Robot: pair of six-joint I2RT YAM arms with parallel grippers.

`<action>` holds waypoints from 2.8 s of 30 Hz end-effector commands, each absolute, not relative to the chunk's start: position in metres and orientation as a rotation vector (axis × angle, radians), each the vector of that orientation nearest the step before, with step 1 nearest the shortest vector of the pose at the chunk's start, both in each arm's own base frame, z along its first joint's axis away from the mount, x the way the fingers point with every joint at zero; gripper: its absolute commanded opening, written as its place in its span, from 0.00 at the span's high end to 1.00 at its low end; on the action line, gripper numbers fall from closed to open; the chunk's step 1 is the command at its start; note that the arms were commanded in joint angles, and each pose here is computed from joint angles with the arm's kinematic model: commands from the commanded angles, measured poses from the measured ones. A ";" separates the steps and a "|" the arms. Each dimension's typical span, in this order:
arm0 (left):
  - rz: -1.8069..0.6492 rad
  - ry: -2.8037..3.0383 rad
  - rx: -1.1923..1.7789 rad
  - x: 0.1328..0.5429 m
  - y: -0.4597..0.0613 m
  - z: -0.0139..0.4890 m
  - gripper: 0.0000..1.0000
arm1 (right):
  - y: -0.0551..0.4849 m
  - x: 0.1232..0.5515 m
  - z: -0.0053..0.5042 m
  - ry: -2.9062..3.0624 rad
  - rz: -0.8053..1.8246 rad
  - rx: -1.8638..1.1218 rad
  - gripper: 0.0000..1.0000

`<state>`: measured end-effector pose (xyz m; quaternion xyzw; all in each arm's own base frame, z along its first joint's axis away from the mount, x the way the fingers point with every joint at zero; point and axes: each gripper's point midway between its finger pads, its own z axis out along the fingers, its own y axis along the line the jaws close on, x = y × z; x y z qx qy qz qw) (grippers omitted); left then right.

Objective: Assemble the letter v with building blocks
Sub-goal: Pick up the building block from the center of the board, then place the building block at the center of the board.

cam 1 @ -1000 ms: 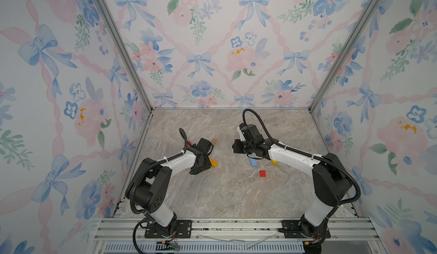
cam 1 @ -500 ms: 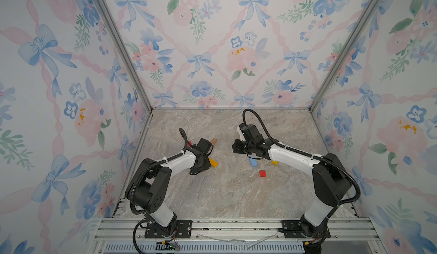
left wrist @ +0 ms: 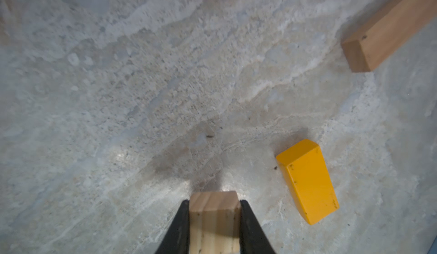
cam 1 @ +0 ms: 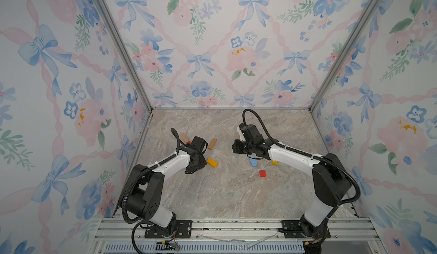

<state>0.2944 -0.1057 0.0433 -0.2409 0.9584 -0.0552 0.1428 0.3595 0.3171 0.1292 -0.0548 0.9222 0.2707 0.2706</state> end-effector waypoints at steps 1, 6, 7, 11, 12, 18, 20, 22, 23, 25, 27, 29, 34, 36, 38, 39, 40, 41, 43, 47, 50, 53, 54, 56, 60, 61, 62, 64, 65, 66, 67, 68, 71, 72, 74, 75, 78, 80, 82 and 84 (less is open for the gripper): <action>-0.158 2.726 -0.746 0.303 -0.098 0.056 0.83 | 0.319 0.363 0.124 2.501 0.741 -0.137 0.90; -0.139 2.690 -0.787 0.315 -0.087 0.061 0.83 | 0.319 0.363 0.125 2.497 0.744 -0.138 0.90; -0.138 2.689 -0.792 0.317 -0.086 0.061 0.83 | 0.320 0.362 0.125 2.498 0.746 -0.140 0.90; -0.128 2.676 -0.793 0.329 -0.084 0.064 0.83 | 0.321 0.363 0.123 2.501 0.751 -0.142 0.90; -0.127 2.675 -0.794 0.332 -0.084 0.065 0.82 | 0.321 0.363 0.123 2.501 0.751 -0.142 0.90; -0.126 2.674 -0.811 0.345 -0.083 0.063 0.82 | 0.319 0.362 0.123 2.504 0.741 -0.138 0.90; -0.114 2.670 -0.818 0.348 -0.081 0.062 0.82 | 0.319 0.362 0.123 2.506 0.739 -0.138 0.90; -0.107 2.671 -0.826 0.352 -0.079 0.060 0.82 | 0.319 0.362 0.123 2.509 0.738 -0.137 0.90; -0.101 2.673 -0.830 0.353 -0.079 0.058 0.82 | 0.319 0.362 0.123 2.509 0.737 -0.137 0.90; -0.091 2.674 -0.837 0.356 -0.077 0.056 0.82 | 0.319 0.362 0.123 2.509 0.735 -0.136 0.90; -0.074 2.677 -0.848 0.358 -0.075 0.052 0.82 | 0.318 0.363 0.123 2.510 0.735 -0.135 0.90; -0.068 2.679 -0.860 0.360 -0.074 0.050 0.82 | 0.317 0.363 0.123 2.514 0.730 -0.134 0.90; -0.042 2.676 -0.895 0.363 -0.072 0.043 0.81 | 0.314 0.365 0.123 2.518 0.722 -0.132 0.90; -0.033 2.670 -0.903 0.365 -0.071 0.042 0.81 | 0.313 0.366 0.123 2.519 0.722 -0.130 0.90; -0.025 2.670 -0.907 0.368 -0.070 0.041 0.80 | 0.313 0.367 0.124 2.518 0.724 -0.128 0.90; -0.023 2.673 -0.907 0.369 -0.071 0.039 0.80 | 0.312 0.367 0.123 2.519 0.721 -0.127 0.90; -0.021 2.675 -0.910 0.370 -0.071 0.038 0.79 | 0.312 0.367 0.123 2.518 0.723 -0.127 0.90; -0.020 2.676 -0.911 0.371 -0.070 0.037 0.79 | 0.312 0.368 0.122 2.519 0.723 -0.124 0.90; -0.012 2.676 -0.910 0.374 -0.070 0.036 0.79 | 0.311 0.368 0.121 2.521 0.723 -0.119 0.90; 0.006 2.678 -0.919 0.375 -0.067 0.032 0.78 | 0.311 0.367 0.120 2.519 0.725 -0.113 0.90; 0.013 2.681 -0.923 0.377 -0.067 0.029 0.77 | 0.310 0.367 0.118 2.524 0.723 -0.112 0.90; 0.018 2.687 -0.914 0.379 -0.067 0.027 0.76 | 0.309 0.366 0.117 2.525 0.720 -0.108 0.90; 0.018 2.687 -0.911 0.380 -0.067 0.027 0.76 | 0.308 0.366 0.117 2.525 0.721 -0.109 0.90; 0.024 2.683 -0.905 0.383 -0.067 0.028 0.75 | 0.307 0.366 0.117 2.523 0.720 -0.106 0.90; 0.031 2.679 -0.908 0.386 -0.066 0.027 0.72 | 0.304 0.366 0.117 2.523 0.714 -0.101 0.90; 0.032 2.676 -0.910 0.387 -0.065 0.027 0.72 | 0.304 0.365 0.116 2.524 0.716 -0.102 0.90; 0.032 2.677 -0.907 0.388 -0.065 0.027 0.71 | 0.303 0.365 0.117 2.523 0.714 -0.099 0.90; 0.033 2.679 -0.906 0.390 -0.065 0.026 0.71 | 0.302 0.365 0.115 2.526 0.711 -0.097 0.90; 0.033 2.680 -0.901 0.391 -0.065 0.026 0.71 | 0.302 0.365 0.116 2.525 0.711 -0.097 0.90; 0.034 2.682 -0.900 0.391 -0.066 0.026 0.70 | 0.301 0.365 0.115 2.526 0.710 -0.096 0.90; 0.038 2.685 -0.900 0.391 -0.065 0.024 0.69 | 0.301 0.365 0.116 2.523 0.710 -0.095 0.90; 0.038 2.682 -0.901 0.392 -0.065 0.025 0.67 | 0.301 0.364 0.116 2.525 0.709 -0.095 0.90; 0.033 2.686 -0.897 0.393 -0.066 0.024 0.62 | 0.300 0.364 0.116 2.523 0.707 -0.093 0.90; 0.030 2.688 -0.897 0.393 -0.067 0.024 0.61 | 0.299 0.364 0.116 2.524 0.707 -0.092 0.90; 0.027 2.690 -0.897 0.393 -0.067 0.024 0.57 | 0.299 0.364 0.116 2.523 0.707 -0.091 0.90; 0.025 2.689 -0.897 0.393 -0.067 0.024 0.56 | 0.299 0.364 0.116 2.523 0.708 -0.092 0.90; 0.020 2.682 -0.897 0.393 -0.067 0.028 0.50 | 0.299 0.364 0.117 2.521 0.709 -0.091 0.90; 0.019 2.676 -0.896 0.393 -0.066 0.030 0.44 | 0.300 0.364 0.118 2.519 0.717 -0.095 0.90; 0.010 2.670 -0.893 0.393 -0.067 0.033 0.40 | 0.301 0.363 0.119 2.519 0.723 -0.097 0.89; 0.000 2.658 -0.892 0.393 -0.067 0.039 0.39 | 0.301 0.363 0.121 2.517 0.727 -0.098 0.89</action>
